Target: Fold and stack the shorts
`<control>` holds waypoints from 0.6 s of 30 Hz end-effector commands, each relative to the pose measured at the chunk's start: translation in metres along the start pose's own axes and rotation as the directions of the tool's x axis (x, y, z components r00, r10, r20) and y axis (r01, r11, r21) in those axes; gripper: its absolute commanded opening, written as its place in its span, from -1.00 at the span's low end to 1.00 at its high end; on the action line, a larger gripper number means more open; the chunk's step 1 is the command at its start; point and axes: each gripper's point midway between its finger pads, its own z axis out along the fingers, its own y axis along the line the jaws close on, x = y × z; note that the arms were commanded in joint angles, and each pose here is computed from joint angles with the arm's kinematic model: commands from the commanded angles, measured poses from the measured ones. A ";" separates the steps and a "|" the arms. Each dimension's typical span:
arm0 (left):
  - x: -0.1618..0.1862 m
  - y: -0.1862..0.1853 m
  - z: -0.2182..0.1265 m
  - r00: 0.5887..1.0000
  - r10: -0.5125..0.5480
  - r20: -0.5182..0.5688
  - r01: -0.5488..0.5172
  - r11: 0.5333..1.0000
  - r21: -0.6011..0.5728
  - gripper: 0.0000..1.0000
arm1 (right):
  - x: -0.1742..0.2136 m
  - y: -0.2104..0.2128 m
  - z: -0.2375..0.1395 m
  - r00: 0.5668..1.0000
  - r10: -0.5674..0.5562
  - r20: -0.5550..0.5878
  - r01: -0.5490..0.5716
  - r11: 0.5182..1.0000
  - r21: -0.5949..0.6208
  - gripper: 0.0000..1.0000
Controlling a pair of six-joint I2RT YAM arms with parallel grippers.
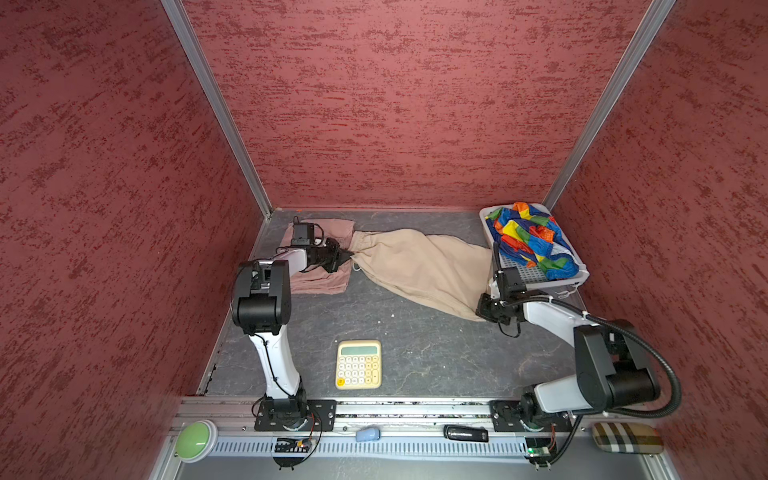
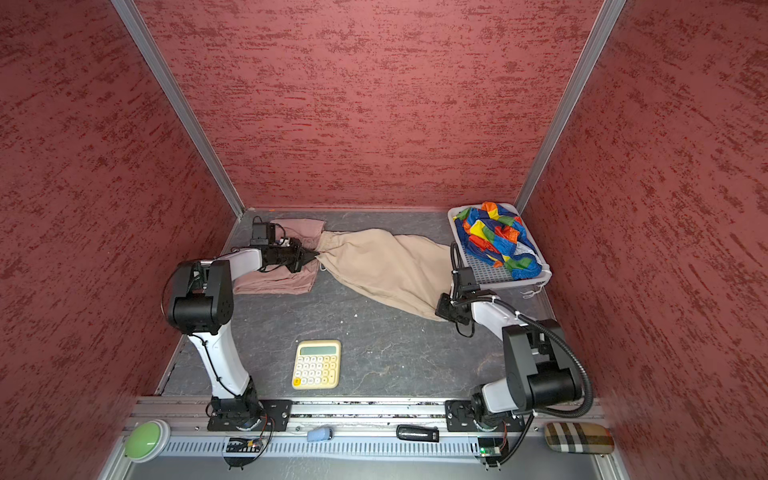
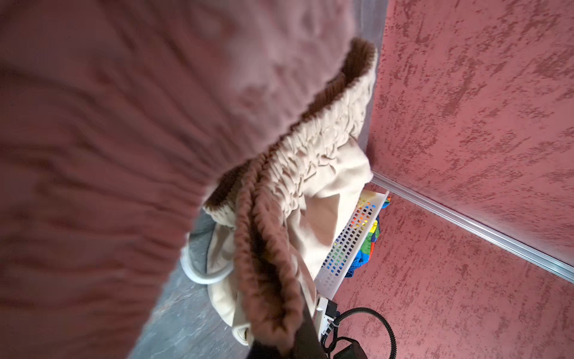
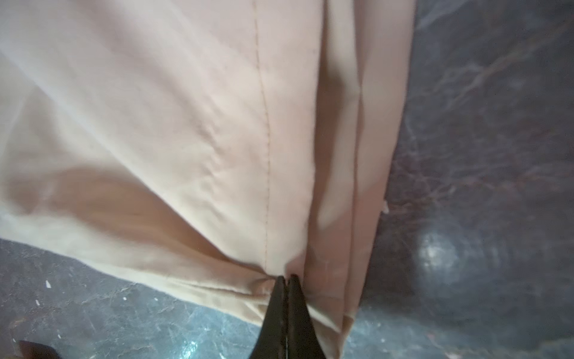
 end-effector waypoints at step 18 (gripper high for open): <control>-0.011 -0.018 -0.018 0.979 0.203 0.021 -0.199 0.971 -0.132 -0.22 | -0.032 -0.013 -0.025 0.994 -0.045 0.098 0.036 0.994 0.100 -0.50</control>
